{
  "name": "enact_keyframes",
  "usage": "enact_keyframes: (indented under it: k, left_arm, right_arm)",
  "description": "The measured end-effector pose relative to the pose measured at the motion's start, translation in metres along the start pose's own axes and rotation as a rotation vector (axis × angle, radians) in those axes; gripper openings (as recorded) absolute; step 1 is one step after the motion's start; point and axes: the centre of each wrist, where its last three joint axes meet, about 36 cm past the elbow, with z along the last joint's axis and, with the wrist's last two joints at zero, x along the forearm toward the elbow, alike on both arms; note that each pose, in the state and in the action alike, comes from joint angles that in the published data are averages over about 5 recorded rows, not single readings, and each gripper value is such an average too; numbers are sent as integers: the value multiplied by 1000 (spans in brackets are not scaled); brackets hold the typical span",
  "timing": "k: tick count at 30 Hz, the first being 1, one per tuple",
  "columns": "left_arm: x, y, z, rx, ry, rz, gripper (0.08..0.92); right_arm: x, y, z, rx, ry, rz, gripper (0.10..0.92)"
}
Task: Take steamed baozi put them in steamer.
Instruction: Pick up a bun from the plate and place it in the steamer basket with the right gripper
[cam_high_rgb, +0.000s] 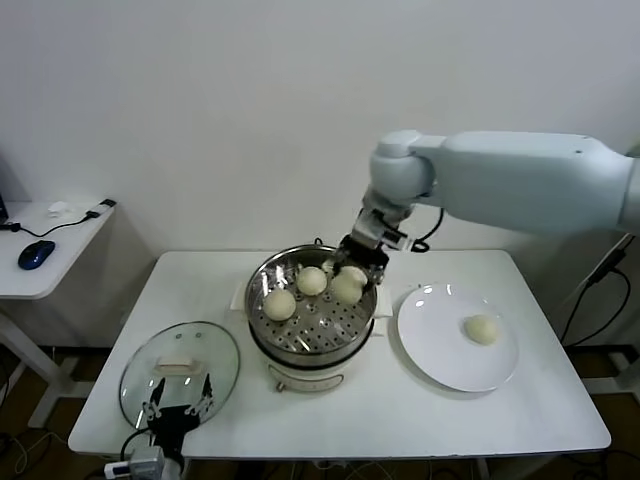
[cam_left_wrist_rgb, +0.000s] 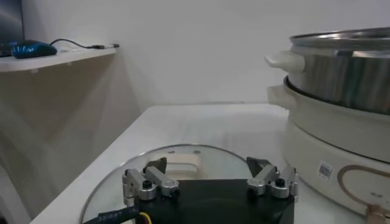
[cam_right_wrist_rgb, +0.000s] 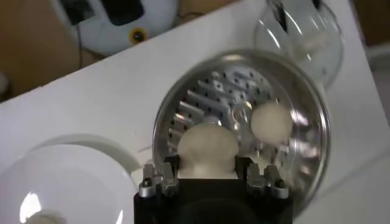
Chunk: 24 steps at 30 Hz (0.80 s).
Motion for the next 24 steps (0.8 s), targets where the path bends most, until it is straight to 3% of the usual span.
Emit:
enact_keyframes:
  k: [17, 24]
  left_arm:
    - [2, 1, 1, 2, -1, -8, 823]
    - [2, 0, 2, 4, -1, -11, 823]
  right_arm:
    - [-94, -46, -22, 275, -39, -33, 614]
    - [-110, -54, -17, 292, -48, -20, 712]
